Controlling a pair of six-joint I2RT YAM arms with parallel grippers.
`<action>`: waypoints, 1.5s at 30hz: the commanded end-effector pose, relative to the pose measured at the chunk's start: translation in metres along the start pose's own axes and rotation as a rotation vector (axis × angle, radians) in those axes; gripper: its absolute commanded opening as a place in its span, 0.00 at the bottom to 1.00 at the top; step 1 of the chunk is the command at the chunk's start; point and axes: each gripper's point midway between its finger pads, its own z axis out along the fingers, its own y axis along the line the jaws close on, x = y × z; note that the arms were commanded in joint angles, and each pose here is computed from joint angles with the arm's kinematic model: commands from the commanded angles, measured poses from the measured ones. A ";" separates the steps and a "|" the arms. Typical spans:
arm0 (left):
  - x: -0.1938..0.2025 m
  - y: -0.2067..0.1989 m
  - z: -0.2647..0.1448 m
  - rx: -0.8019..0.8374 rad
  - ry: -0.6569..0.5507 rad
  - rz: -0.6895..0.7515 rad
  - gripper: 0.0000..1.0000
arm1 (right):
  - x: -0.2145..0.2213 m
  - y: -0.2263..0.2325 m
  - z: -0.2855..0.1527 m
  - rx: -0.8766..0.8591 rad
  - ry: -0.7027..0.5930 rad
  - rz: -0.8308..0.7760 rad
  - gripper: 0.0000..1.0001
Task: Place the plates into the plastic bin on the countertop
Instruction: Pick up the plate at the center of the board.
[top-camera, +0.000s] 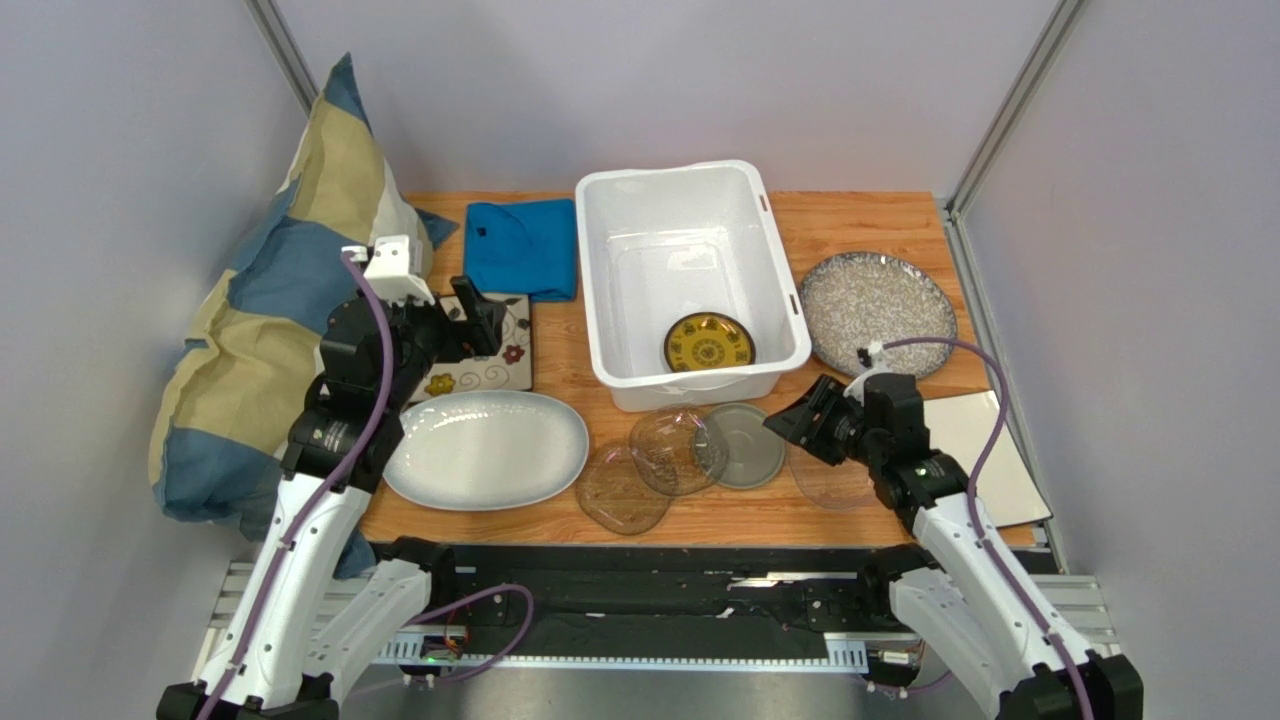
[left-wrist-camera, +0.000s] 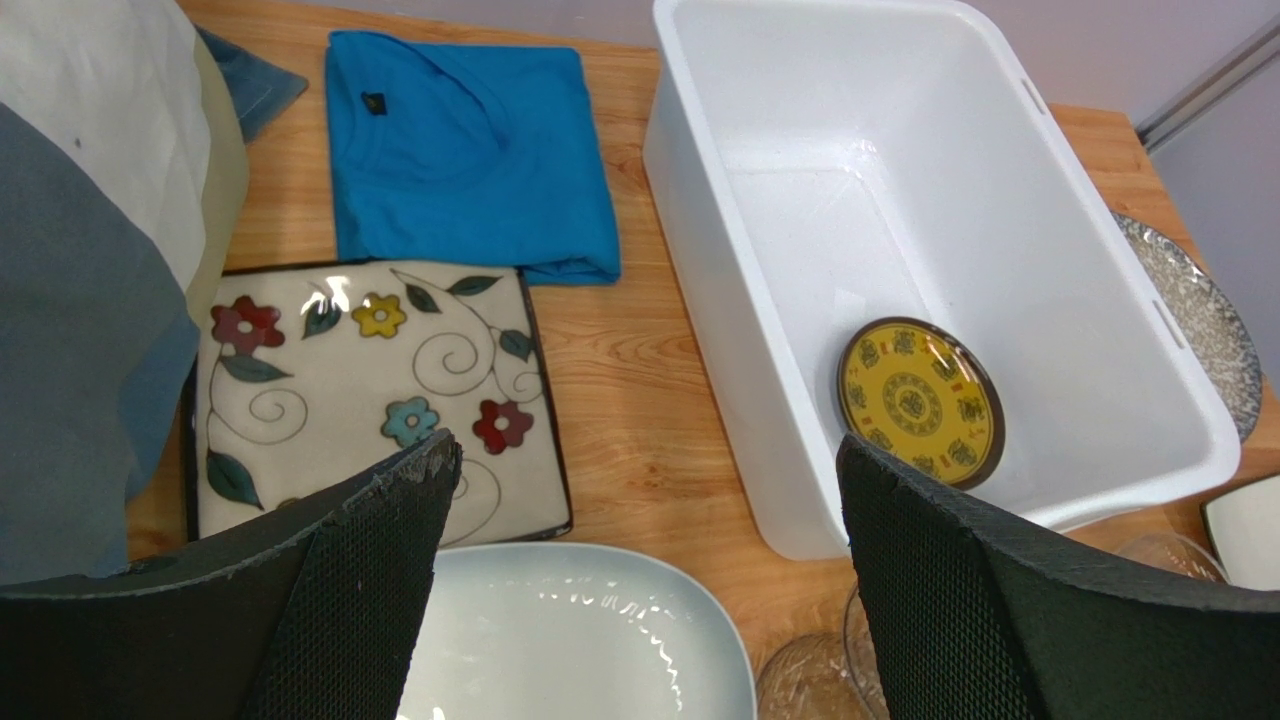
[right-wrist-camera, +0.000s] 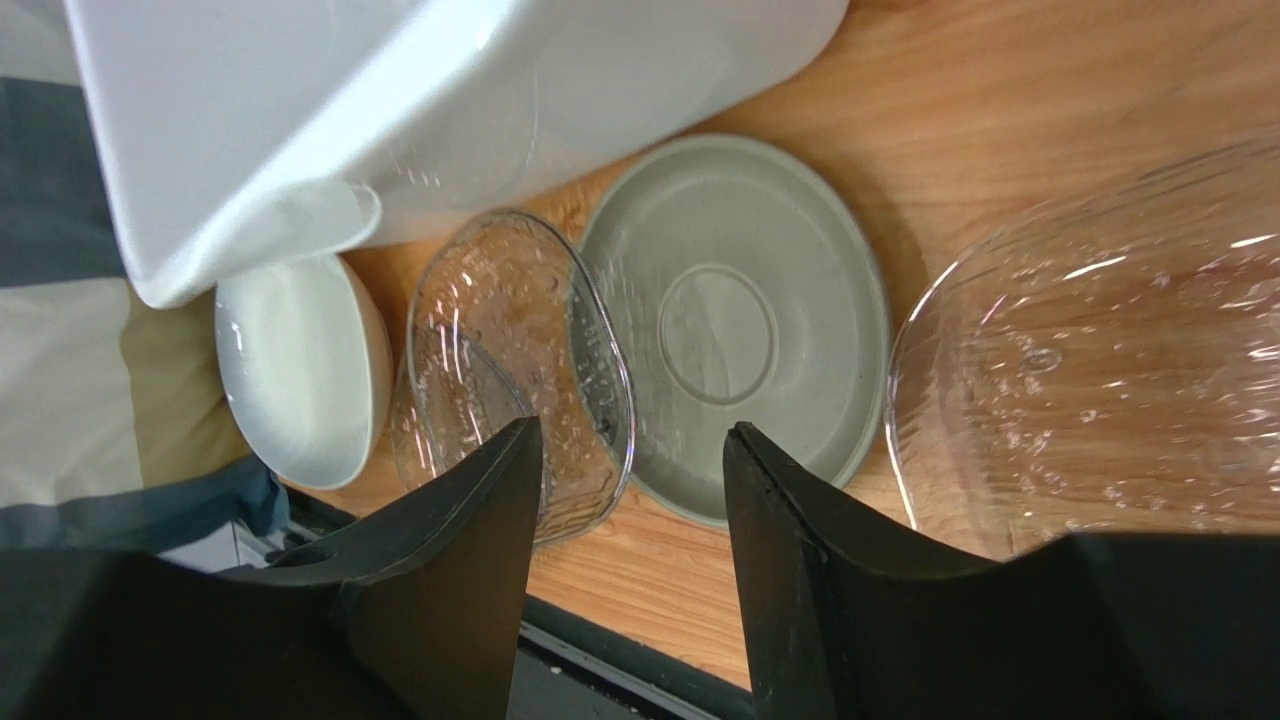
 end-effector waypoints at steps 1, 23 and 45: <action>-0.006 -0.002 0.001 0.005 -0.019 -0.003 0.99 | 0.006 0.011 0.015 -0.036 -0.006 -0.032 0.52; -0.007 -0.003 -0.001 0.008 -0.023 -0.007 0.99 | 0.067 0.008 0.074 -0.005 0.170 -0.066 0.51; -0.008 -0.004 -0.001 0.014 -0.026 -0.008 0.99 | 0.077 0.000 0.056 0.070 0.201 -0.095 0.00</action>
